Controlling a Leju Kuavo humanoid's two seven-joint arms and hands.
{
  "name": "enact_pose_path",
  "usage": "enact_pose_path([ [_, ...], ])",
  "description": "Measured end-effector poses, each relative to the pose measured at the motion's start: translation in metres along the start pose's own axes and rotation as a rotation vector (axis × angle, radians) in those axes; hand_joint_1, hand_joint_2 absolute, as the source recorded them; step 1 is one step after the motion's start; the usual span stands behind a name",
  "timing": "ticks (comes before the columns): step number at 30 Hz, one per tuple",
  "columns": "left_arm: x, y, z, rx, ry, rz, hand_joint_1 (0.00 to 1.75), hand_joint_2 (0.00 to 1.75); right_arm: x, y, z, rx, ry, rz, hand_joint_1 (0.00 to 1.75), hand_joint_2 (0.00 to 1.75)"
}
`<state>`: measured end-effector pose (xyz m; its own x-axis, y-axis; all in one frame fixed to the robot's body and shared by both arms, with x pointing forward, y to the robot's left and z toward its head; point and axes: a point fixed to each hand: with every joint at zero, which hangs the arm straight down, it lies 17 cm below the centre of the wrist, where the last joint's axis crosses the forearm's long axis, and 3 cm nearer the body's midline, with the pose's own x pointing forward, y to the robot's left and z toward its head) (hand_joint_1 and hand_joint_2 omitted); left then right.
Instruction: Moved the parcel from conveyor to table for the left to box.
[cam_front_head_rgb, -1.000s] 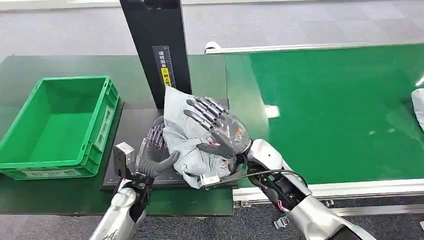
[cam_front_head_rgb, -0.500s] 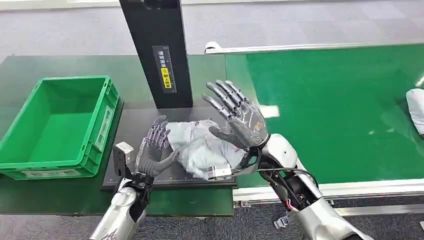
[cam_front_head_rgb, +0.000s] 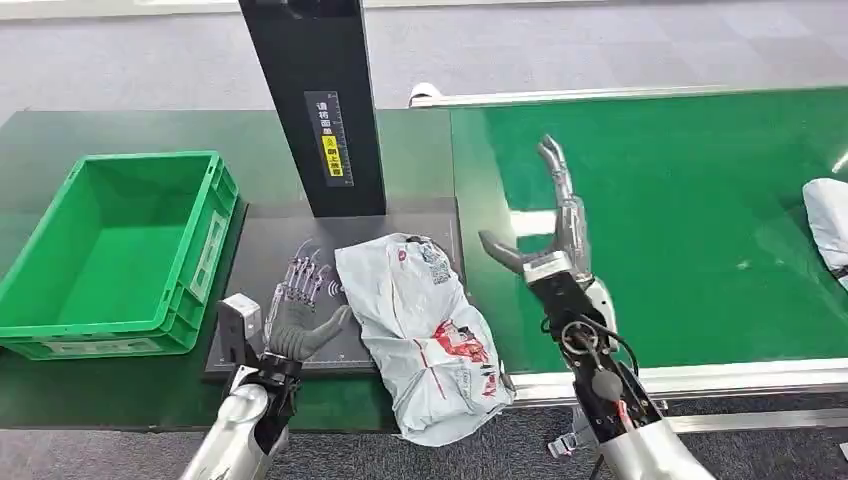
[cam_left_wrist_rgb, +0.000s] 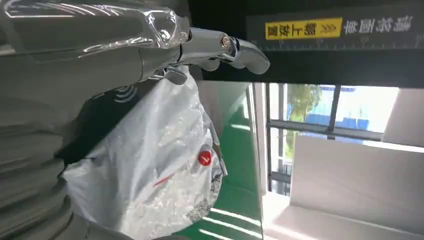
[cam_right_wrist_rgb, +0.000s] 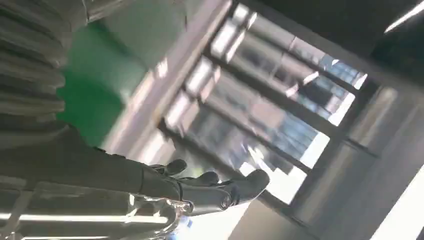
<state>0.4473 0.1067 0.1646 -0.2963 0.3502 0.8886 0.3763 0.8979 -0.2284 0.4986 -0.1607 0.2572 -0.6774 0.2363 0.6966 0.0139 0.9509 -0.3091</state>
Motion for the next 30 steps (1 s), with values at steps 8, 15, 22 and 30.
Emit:
enact_pose_path([
  [8, 0.0, 0.004, 0.008, 0.01, 0.002, -0.009, 0.0, 1.75, -0.017, -0.03, 0.026, -0.088, 0.074, -0.086, 0.0, 1.75],
  [15, 0.0, 0.005, 0.009, 0.01, 0.001, -0.011, 0.0, 1.75, -0.017, -0.036, 0.027, -0.105, 0.074, -0.084, 0.0, 1.75],
  [22, 0.001, 0.005, 0.009, 0.01, 0.0, -0.011, 0.0, 1.75, -0.019, -0.038, 0.028, -0.11, 0.079, -0.083, 0.0, 1.75],
  [30, 0.001, 0.005, 0.01, 0.01, -0.001, -0.011, 0.0, 1.75, -0.019, -0.038, 0.028, -0.109, 0.078, -0.084, 0.0, 1.75],
])
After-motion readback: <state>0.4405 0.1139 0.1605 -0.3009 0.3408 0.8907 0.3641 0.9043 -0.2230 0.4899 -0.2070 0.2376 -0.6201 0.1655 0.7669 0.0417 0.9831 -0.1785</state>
